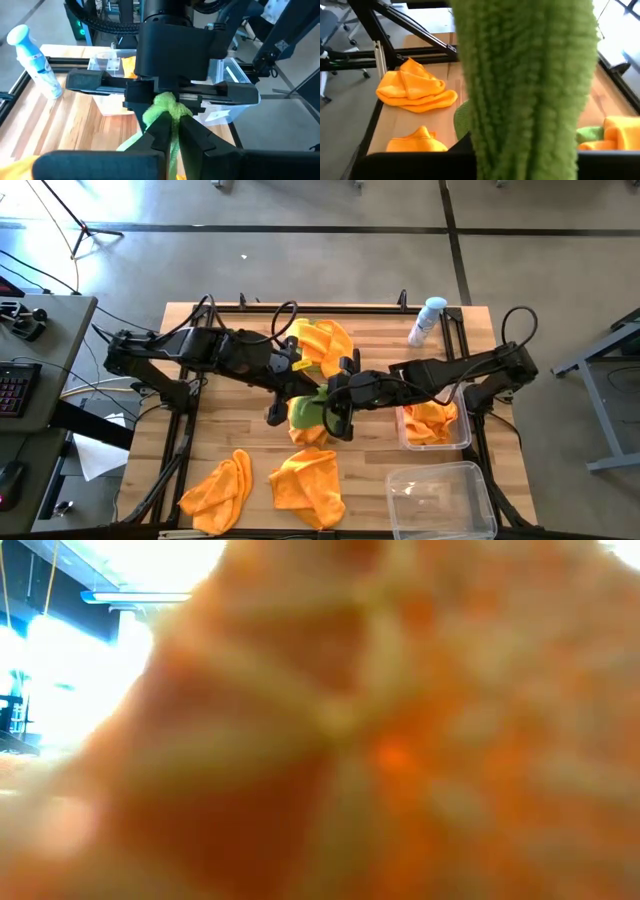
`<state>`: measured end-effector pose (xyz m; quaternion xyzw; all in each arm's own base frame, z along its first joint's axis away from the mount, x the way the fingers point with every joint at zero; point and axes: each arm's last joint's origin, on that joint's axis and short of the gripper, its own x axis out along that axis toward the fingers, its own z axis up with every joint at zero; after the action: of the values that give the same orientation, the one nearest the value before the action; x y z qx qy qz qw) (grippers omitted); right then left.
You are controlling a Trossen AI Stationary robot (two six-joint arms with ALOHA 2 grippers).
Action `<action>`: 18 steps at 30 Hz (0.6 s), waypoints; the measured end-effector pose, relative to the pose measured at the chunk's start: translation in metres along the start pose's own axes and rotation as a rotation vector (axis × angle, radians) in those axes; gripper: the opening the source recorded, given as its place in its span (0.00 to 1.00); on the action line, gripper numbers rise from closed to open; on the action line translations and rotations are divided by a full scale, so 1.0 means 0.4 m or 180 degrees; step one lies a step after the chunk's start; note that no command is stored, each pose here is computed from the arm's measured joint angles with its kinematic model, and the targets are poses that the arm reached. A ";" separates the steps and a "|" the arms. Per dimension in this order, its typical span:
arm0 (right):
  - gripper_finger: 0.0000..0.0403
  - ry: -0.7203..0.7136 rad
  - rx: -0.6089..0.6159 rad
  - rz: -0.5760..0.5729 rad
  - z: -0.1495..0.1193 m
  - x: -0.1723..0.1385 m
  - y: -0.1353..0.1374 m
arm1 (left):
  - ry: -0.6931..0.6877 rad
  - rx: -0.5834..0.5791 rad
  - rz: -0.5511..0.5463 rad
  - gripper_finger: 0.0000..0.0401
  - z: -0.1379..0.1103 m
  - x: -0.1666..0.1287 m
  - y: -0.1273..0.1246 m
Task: Sort microfiber towel by color & place in baskets
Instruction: Put the green towel into the bottom transparent bin
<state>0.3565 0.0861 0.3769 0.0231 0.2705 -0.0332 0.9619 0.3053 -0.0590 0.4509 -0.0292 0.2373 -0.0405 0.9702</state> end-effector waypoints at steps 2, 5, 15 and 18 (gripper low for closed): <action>0.08 0.0068 0.0042 -0.0003 -0.005 -0.004 0.001 | -0.0012 0.0001 -0.0010 0.11 0.001 0.001 -0.002; 0.05 0.0157 0.0104 0.0002 -0.013 -0.019 0.007 | -0.0028 -0.0048 -0.0034 0.19 0.002 0.001 -0.005; 0.01 0.0115 0.0416 0.0358 -0.016 -0.209 0.059 | 0.0195 -0.0057 0.0053 0.37 -0.016 -0.001 -0.002; 0.01 0.0255 0.0573 0.0497 -0.036 -0.277 0.079 | 0.0309 -0.0091 0.0073 0.36 -0.024 -0.001 0.000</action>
<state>0.2571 0.1241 0.4232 0.1317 0.3020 0.0186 0.9440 0.3003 -0.0595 0.4425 -0.0382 0.2850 -0.0273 0.9574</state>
